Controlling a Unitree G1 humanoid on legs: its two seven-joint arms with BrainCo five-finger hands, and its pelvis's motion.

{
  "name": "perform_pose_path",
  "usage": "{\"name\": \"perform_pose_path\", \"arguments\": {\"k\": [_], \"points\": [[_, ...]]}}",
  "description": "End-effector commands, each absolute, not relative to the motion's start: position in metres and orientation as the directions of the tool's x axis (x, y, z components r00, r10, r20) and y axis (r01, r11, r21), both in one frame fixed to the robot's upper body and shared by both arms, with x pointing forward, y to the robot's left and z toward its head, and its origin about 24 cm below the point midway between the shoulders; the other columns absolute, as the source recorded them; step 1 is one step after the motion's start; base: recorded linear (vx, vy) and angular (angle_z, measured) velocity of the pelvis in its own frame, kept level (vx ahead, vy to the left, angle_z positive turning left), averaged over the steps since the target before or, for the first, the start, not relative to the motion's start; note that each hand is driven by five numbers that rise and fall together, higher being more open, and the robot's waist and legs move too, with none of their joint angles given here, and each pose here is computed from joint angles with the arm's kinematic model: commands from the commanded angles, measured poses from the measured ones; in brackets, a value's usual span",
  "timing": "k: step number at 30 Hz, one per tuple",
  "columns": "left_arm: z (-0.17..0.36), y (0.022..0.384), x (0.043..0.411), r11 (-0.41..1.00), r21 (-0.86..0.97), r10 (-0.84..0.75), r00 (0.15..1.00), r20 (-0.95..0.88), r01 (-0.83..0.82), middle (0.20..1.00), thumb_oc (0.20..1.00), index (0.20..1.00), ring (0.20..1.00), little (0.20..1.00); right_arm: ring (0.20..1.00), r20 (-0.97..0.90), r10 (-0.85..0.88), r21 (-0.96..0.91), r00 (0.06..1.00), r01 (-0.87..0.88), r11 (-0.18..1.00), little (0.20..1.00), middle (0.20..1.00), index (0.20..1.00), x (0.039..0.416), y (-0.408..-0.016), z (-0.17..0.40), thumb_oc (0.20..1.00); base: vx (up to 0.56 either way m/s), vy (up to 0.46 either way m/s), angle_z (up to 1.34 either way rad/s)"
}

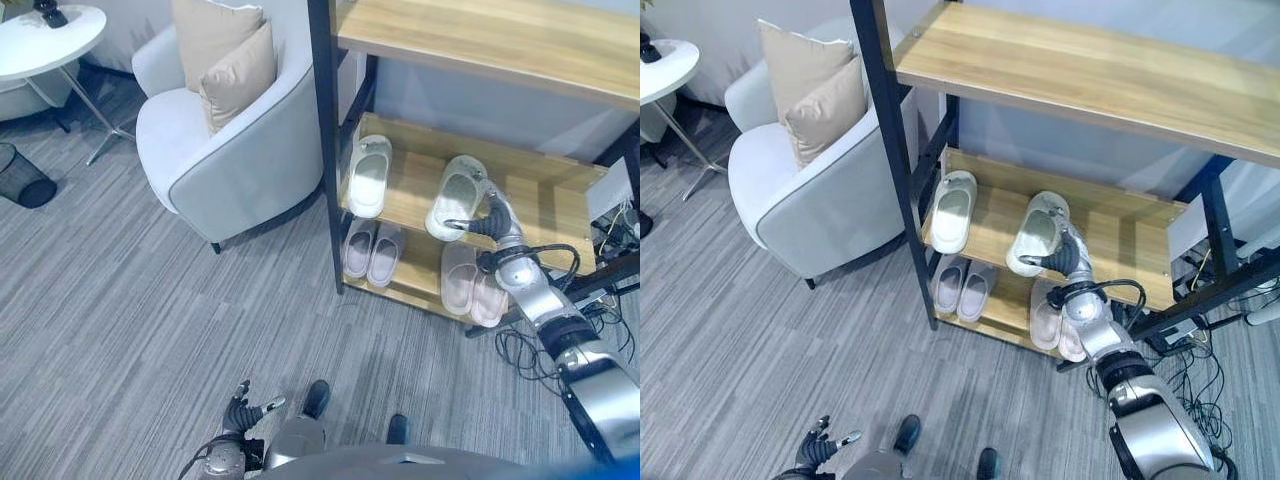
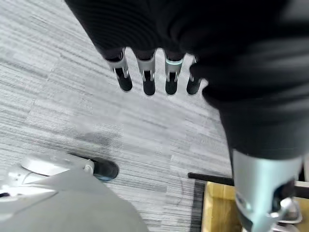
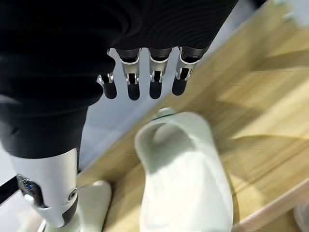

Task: Arrange the slippers neatly on the shoe rack.

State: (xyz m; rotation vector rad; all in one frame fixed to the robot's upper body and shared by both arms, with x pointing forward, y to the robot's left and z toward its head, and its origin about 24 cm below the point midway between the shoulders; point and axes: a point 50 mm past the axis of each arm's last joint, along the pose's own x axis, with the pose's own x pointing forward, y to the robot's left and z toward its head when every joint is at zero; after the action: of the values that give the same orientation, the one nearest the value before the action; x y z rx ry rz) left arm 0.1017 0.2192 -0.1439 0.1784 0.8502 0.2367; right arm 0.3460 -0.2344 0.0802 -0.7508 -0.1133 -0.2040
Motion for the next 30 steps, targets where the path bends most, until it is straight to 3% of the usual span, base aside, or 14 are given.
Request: {"name": "perform_pose_path", "arguments": {"k": [1, 11, 20, 30], "points": [[-0.137, 0.208, 0.128, 0.964, 0.251, 0.238, 0.713, -0.659, -0.09, 1.0, 1.0, 1.0, 1.0, 1.0, 1.0, 0.396, -0.212, -0.593, 0.893, 0.425, 0.684, 1.0, 1.0, 1.0, 0.353, -0.256, 0.136, 1.0, -0.02, 0.035, 0.0], [-0.135, 0.199, 0.135, 0.968, 0.24, 0.209, 0.737, -0.643, -0.066, 1.0, 1.0, 1.0, 1.0, 1.0, 1.0, 0.462, -0.45, -0.514, 0.764, 0.645, 0.566, 1.0, 1.0, 1.0, 0.351, -0.32, 0.172, 1.0, 0.0, 0.016, 0.09], [-0.129, 0.199, 0.15, 0.97, 0.229, 0.208, 0.769, -0.605, -0.082, 1.0, 1.0, 1.0, 1.0, 1.0, 1.0, 0.519, -0.489, -0.374, 0.701, 0.701, 0.608, 1.0, 1.0, 1.0, 0.356, -0.324, 0.21, 1.0, 0.03, 0.017, 0.01], [-0.115, 0.201, 0.172, 0.971, 0.22, 0.199, 0.824, -0.53, -0.093, 1.0, 1.0, 1.0, 1.0, 1.0, 1.0, 0.536, -0.505, -0.432, 0.676, 0.734, 0.524, 1.0, 1.0, 1.0, 0.355, -0.342, 0.234, 1.0, 0.01, 0.006, 0.06]]}}
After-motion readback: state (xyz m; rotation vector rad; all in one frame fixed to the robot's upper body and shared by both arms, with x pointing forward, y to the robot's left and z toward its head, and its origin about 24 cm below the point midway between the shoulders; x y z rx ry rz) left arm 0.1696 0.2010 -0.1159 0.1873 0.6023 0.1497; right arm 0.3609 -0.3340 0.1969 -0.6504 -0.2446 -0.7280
